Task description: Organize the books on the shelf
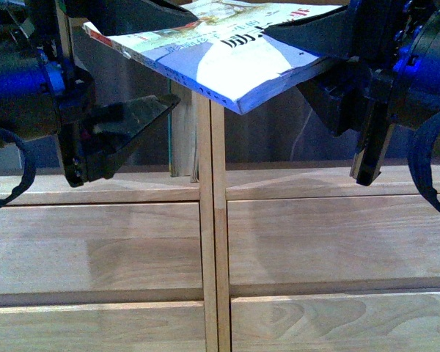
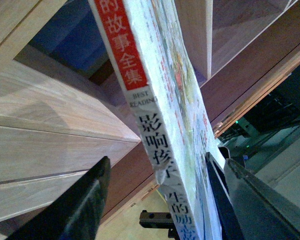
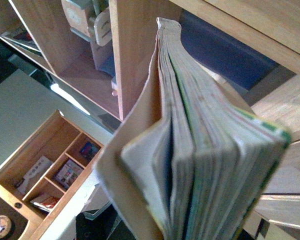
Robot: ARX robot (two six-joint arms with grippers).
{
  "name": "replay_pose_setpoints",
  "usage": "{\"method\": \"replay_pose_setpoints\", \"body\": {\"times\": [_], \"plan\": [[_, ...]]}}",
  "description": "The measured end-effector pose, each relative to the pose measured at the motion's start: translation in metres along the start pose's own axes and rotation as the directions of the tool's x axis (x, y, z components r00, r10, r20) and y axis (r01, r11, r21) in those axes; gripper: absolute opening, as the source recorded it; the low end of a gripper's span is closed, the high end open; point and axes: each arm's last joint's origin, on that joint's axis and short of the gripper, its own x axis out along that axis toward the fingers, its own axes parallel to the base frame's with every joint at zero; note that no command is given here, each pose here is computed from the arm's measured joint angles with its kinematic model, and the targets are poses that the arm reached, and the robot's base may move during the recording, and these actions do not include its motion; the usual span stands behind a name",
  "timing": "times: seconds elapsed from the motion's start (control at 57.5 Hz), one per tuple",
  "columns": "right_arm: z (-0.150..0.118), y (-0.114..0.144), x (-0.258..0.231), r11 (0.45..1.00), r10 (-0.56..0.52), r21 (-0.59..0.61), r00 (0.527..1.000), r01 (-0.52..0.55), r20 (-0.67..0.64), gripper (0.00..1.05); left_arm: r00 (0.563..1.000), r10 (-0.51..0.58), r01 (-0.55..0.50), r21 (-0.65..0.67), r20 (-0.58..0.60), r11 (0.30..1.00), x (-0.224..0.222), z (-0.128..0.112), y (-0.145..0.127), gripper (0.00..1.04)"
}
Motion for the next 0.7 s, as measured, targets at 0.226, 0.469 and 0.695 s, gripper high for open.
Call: {"method": "replay_pose_setpoints", "body": {"times": [0.226,0.469,0.695], "plan": [[-0.001,0.003,0.000,0.999,0.026,0.039,1.000,-0.026,-0.009,0.07,0.999,-0.041,0.041,0.008,0.010,0.999,0.003,-0.002,-0.006,0.34],[-0.005,0.006,0.000,0.992,0.072,0.103,0.997,-0.071,-0.007,0.07,0.997,-0.082,0.081,0.011,0.016,0.997,0.002,0.000,-0.013,0.07],[-0.012,0.005,-0.001,0.987,0.085,0.140,0.996,-0.083,-0.006,0.07,0.995,-0.098,0.098,0.014,0.023,0.995,-0.002,0.003,-0.012,0.07]]}}
